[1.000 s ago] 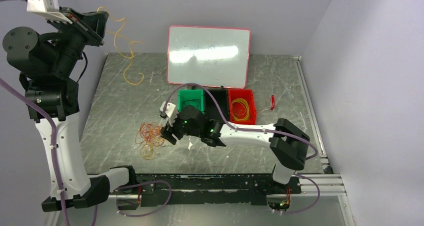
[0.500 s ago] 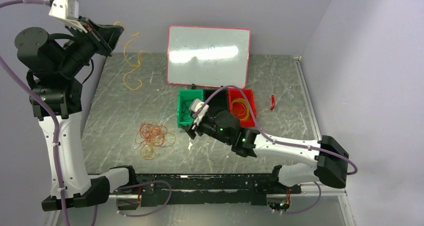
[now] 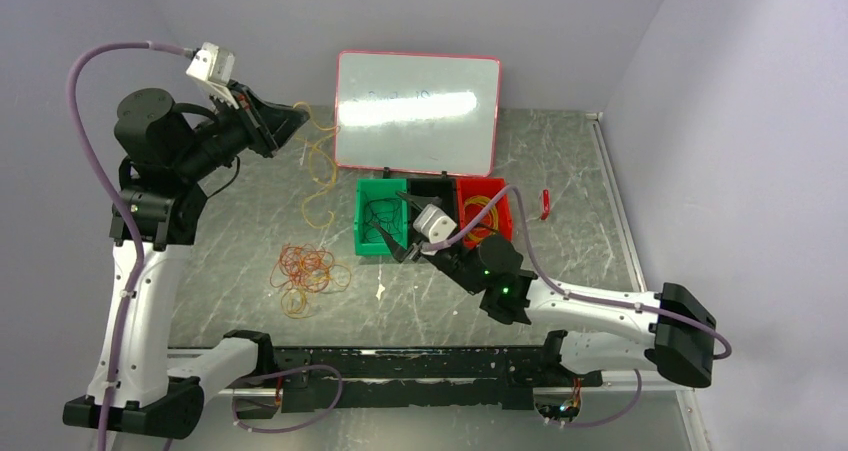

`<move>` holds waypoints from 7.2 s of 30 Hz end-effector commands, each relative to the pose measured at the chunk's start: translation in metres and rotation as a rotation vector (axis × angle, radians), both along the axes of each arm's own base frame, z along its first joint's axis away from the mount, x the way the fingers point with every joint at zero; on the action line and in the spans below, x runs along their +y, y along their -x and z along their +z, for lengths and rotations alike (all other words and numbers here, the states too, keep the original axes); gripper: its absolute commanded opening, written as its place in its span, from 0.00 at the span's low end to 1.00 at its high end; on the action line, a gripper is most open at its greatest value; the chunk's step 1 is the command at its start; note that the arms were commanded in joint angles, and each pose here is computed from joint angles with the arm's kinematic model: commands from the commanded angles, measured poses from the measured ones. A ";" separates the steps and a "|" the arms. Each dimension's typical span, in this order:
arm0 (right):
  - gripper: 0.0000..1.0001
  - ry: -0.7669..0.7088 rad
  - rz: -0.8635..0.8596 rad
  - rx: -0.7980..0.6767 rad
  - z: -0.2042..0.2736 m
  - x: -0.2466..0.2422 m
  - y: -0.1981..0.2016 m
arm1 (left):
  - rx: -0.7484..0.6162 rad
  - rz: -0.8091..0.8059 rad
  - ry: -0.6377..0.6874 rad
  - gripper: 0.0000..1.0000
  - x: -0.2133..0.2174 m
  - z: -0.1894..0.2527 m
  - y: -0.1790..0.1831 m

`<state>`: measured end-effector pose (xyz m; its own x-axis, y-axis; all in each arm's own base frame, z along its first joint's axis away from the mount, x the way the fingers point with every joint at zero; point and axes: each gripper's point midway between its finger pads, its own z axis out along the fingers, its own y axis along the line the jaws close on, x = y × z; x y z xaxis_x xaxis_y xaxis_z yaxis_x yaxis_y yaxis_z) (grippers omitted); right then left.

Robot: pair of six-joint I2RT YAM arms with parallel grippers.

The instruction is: Untangle the cables

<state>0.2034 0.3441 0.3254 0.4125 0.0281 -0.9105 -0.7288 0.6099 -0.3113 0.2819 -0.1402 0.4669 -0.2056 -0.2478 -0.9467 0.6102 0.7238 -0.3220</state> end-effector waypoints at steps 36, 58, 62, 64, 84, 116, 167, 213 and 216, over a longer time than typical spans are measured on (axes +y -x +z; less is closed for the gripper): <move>0.61 -0.045 -0.138 -0.456 0.011 0.085 -0.062 | -0.070 -0.005 0.163 0.07 -0.013 0.051 0.026; 0.40 -0.063 -0.199 -0.454 0.005 0.094 -0.078 | -0.075 0.005 0.164 0.07 -0.010 0.051 0.031; 0.29 -0.072 -0.202 -0.441 0.003 0.093 -0.080 | -0.076 0.007 0.165 0.07 -0.010 0.051 0.032; 0.26 -0.074 -0.206 -0.436 0.002 0.093 -0.080 | -0.075 0.007 0.167 0.07 -0.010 0.051 0.032; 0.34 -0.118 -0.221 -0.468 0.028 0.087 -0.078 | -0.067 0.008 0.176 0.07 -0.009 0.048 0.034; 0.02 -0.141 -0.211 -0.480 0.041 0.089 -0.075 | -0.038 0.035 0.172 0.07 -0.007 0.036 0.029; 0.00 0.232 -0.690 0.964 -0.101 -0.177 -0.097 | 0.262 0.225 -0.101 0.72 0.023 -0.138 -0.009; 0.00 0.358 -1.062 1.000 -0.191 -0.278 -0.187 | 0.292 0.165 -0.103 0.70 0.013 -0.141 -0.008; 0.00 0.405 -1.030 0.982 -0.192 -0.261 -0.187 | 0.301 0.166 -0.110 0.70 0.013 -0.145 -0.009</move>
<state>0.3771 0.0684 0.1164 -0.7288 -0.1597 -0.6659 -0.0397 0.9806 -0.1917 0.2914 -0.1217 0.3118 -0.4640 -0.2062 -0.8615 0.3364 0.8587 -0.3866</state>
